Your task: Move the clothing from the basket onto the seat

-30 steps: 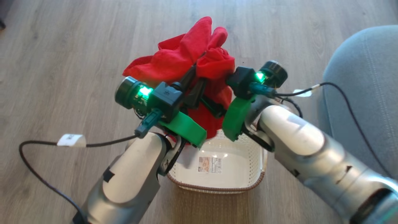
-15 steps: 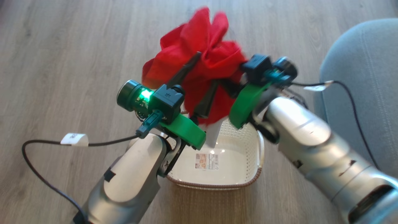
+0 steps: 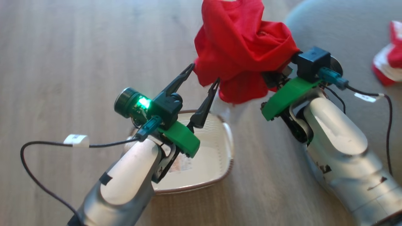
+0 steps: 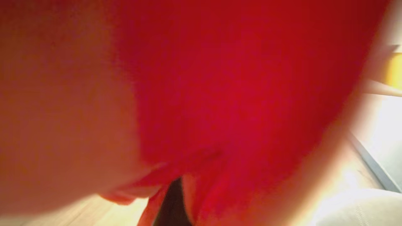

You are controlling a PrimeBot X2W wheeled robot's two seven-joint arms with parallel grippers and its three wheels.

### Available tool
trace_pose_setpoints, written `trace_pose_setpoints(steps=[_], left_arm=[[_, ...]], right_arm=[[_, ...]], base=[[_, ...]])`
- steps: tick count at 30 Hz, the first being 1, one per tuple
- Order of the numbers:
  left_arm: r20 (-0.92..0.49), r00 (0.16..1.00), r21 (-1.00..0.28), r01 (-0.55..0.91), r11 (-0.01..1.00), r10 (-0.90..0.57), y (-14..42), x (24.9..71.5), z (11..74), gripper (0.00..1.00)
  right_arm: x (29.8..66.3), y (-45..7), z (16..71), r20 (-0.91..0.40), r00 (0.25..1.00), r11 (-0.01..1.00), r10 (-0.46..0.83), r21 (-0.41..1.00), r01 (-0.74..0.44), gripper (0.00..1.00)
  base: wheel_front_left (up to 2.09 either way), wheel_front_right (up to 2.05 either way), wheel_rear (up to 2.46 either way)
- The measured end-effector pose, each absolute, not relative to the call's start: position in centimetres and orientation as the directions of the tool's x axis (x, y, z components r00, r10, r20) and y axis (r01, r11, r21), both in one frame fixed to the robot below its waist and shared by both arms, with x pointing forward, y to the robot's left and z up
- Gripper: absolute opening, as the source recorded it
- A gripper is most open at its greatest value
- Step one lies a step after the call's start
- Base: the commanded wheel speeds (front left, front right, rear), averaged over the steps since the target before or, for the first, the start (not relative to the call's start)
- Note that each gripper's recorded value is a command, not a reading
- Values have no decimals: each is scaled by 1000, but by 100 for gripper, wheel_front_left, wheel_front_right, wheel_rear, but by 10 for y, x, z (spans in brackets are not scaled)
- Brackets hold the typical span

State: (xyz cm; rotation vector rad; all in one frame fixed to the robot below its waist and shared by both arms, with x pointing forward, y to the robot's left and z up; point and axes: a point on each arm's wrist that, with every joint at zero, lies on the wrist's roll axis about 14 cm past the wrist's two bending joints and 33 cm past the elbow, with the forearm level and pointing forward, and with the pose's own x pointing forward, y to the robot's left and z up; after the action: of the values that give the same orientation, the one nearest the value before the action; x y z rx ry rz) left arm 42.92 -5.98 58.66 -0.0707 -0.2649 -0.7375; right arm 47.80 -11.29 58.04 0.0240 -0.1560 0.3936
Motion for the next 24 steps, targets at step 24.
trace_pose_setpoints(steps=[24], left_arm=[[210,338,-2,938,346,-917,-205,369,556,100]], right_arm=[[326,-329,568,184,944,962,-274,49,269,0]], base=[[0,0,0]])
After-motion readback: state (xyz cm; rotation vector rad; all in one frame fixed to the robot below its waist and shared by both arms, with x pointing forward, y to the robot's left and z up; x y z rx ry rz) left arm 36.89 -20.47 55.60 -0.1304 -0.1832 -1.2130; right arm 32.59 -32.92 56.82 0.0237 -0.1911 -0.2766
